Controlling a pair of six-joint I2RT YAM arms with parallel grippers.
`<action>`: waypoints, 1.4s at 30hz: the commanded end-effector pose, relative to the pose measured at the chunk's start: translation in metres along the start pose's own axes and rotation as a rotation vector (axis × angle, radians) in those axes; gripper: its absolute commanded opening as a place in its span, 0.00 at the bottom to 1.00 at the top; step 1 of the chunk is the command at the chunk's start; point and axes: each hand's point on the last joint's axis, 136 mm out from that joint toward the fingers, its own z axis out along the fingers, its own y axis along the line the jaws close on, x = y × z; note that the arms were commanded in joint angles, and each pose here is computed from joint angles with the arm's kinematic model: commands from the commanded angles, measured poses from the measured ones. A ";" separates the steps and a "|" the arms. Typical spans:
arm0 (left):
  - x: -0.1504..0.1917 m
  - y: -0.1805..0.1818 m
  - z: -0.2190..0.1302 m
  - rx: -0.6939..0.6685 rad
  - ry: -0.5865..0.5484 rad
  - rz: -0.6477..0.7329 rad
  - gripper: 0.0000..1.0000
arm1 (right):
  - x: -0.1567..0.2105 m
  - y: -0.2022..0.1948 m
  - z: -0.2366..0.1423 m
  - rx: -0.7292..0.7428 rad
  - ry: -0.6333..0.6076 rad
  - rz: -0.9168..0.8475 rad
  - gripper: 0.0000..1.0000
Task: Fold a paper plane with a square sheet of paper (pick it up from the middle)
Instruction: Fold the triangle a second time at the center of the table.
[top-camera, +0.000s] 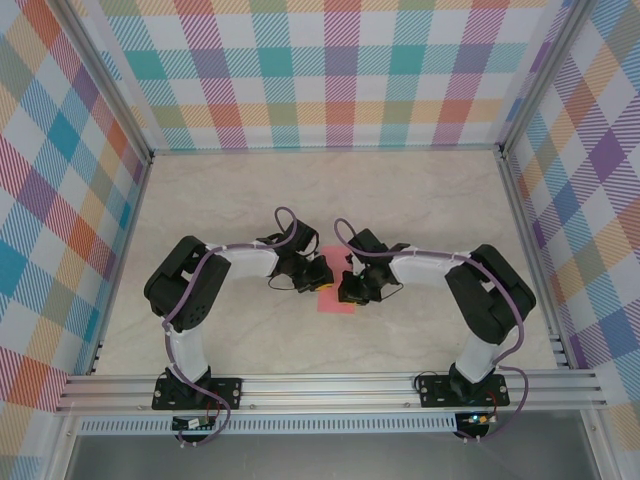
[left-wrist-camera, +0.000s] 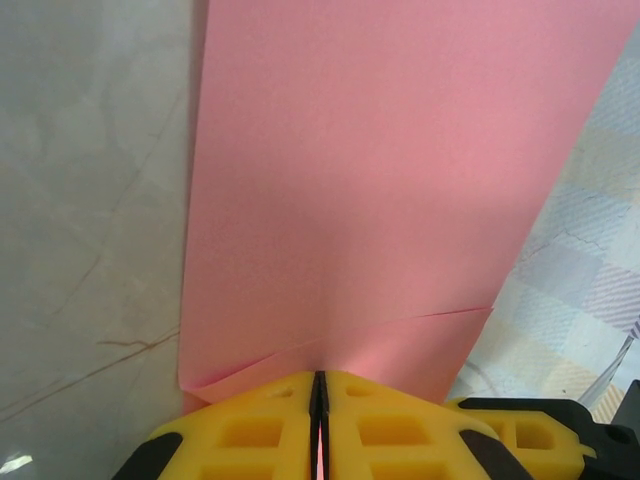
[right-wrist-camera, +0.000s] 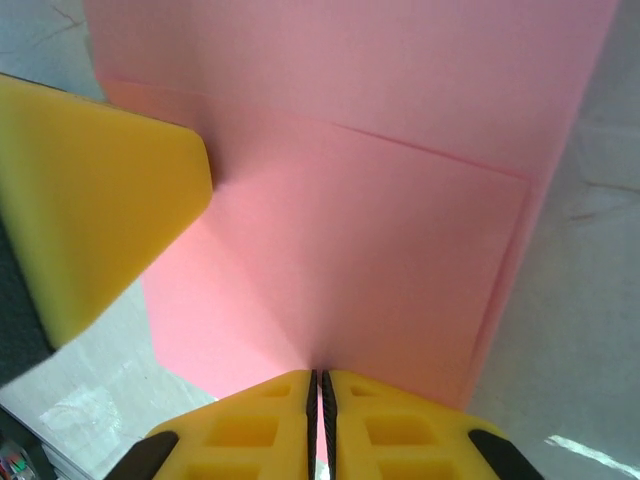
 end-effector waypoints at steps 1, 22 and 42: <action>0.007 0.032 0.004 -0.138 0.011 -0.048 0.11 | 0.033 -0.031 -0.001 0.106 0.086 0.020 0.13; 0.007 0.028 0.005 -0.123 0.021 -0.040 0.11 | 0.008 0.002 -0.047 0.042 -0.090 -0.051 0.14; 0.009 0.025 0.007 -0.104 0.035 -0.061 0.11 | -0.025 0.018 0.003 -0.034 -0.058 0.011 0.07</action>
